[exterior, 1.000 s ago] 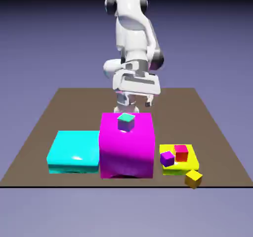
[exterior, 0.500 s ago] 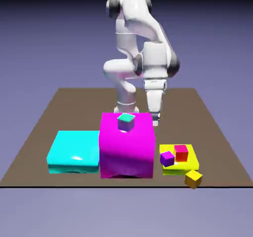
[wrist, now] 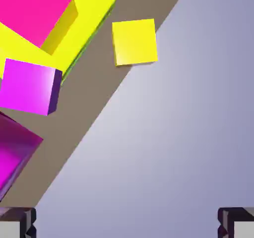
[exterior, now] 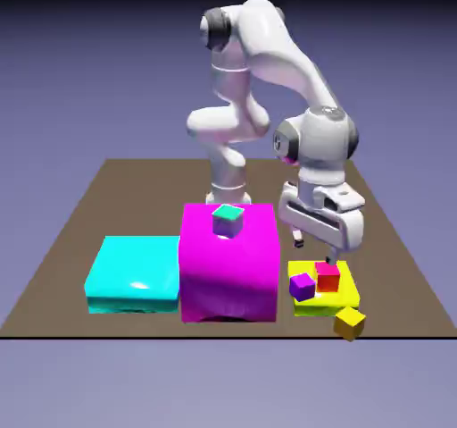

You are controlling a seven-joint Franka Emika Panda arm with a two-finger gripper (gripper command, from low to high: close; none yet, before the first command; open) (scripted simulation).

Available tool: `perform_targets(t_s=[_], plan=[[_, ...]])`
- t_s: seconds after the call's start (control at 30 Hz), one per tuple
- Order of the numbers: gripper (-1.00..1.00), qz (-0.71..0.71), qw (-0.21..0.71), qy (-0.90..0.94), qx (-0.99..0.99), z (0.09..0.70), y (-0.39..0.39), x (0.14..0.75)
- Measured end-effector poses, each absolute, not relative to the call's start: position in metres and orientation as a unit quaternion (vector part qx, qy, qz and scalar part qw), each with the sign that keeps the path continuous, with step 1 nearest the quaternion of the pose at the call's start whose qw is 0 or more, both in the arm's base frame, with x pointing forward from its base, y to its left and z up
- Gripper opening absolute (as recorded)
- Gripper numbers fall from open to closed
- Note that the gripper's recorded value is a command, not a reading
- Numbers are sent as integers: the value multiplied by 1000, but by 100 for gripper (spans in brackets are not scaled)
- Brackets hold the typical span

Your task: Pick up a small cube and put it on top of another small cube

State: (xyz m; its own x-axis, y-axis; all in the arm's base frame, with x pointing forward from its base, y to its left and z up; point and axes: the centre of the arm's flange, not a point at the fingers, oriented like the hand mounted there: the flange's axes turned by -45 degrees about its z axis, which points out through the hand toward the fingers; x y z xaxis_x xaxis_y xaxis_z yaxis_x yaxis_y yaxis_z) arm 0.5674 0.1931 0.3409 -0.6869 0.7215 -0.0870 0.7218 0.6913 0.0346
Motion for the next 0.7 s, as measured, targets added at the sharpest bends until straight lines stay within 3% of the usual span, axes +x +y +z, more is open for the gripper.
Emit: perform_targets(t_s=[0.7], plan=[[0, -85, -118, 981, -130, 233, 291, 588]])
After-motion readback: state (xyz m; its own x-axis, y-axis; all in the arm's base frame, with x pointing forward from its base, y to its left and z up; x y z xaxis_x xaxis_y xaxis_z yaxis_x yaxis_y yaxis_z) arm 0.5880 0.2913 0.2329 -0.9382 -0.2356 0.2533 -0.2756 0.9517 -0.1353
